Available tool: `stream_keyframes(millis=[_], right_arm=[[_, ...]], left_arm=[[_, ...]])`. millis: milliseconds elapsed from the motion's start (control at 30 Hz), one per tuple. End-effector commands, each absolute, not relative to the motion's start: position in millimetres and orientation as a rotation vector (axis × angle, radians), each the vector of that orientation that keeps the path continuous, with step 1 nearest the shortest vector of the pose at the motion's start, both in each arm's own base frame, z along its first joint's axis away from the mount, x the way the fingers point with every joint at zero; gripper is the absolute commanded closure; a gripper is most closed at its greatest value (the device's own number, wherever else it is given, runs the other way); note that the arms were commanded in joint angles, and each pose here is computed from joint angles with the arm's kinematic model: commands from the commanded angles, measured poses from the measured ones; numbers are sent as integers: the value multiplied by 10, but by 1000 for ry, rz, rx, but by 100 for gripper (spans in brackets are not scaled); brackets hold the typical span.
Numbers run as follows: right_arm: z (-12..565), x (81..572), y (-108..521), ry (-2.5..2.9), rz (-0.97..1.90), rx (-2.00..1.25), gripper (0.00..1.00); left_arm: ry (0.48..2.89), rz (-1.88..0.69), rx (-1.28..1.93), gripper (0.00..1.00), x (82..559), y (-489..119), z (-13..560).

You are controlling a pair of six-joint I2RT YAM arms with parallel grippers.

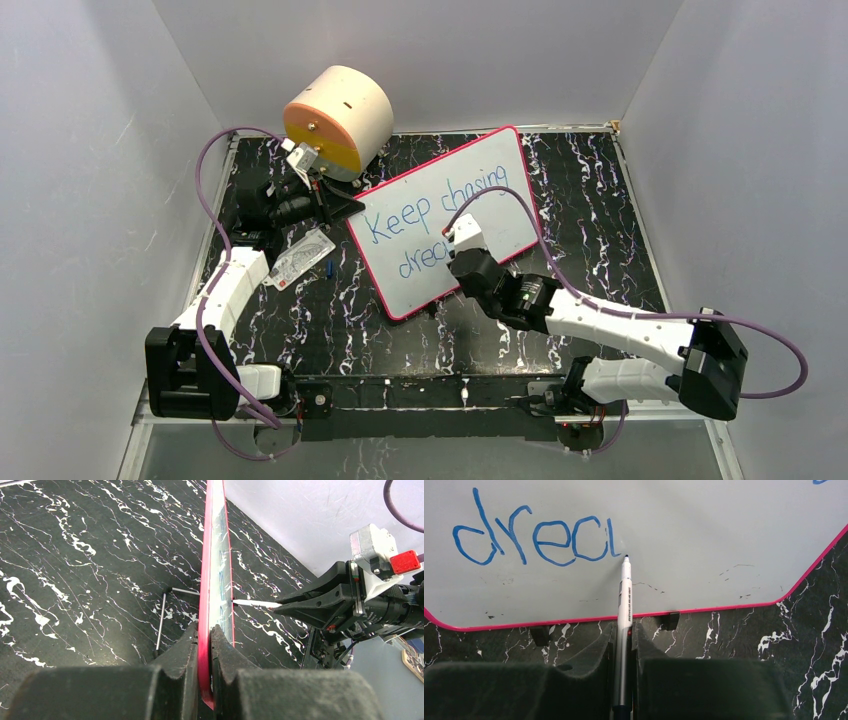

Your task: Write a sentence on the whiteboard

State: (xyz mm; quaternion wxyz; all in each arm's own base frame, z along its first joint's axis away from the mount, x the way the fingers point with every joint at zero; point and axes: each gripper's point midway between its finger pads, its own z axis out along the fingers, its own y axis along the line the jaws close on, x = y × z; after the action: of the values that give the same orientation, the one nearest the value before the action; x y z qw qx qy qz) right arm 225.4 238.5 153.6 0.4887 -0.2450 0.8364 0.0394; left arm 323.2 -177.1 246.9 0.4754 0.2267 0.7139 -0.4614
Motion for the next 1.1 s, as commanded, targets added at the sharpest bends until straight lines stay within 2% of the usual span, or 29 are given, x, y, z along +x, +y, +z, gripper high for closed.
stream_keyframes(millis=[0,467,1067], right_arm=[[1793,2321,2386,1962,151,-504,100],[1972,2432,2407,1917,203,-480,100],[1936,2528,2515,1916,213,-495,100]], left_arm=[[1807,-1115,605,100,3178,-1828,2183],[1807,-1114,605,100,3174,-1828,2184],[1804,-1115,608,100,3172,-1829,2194]])
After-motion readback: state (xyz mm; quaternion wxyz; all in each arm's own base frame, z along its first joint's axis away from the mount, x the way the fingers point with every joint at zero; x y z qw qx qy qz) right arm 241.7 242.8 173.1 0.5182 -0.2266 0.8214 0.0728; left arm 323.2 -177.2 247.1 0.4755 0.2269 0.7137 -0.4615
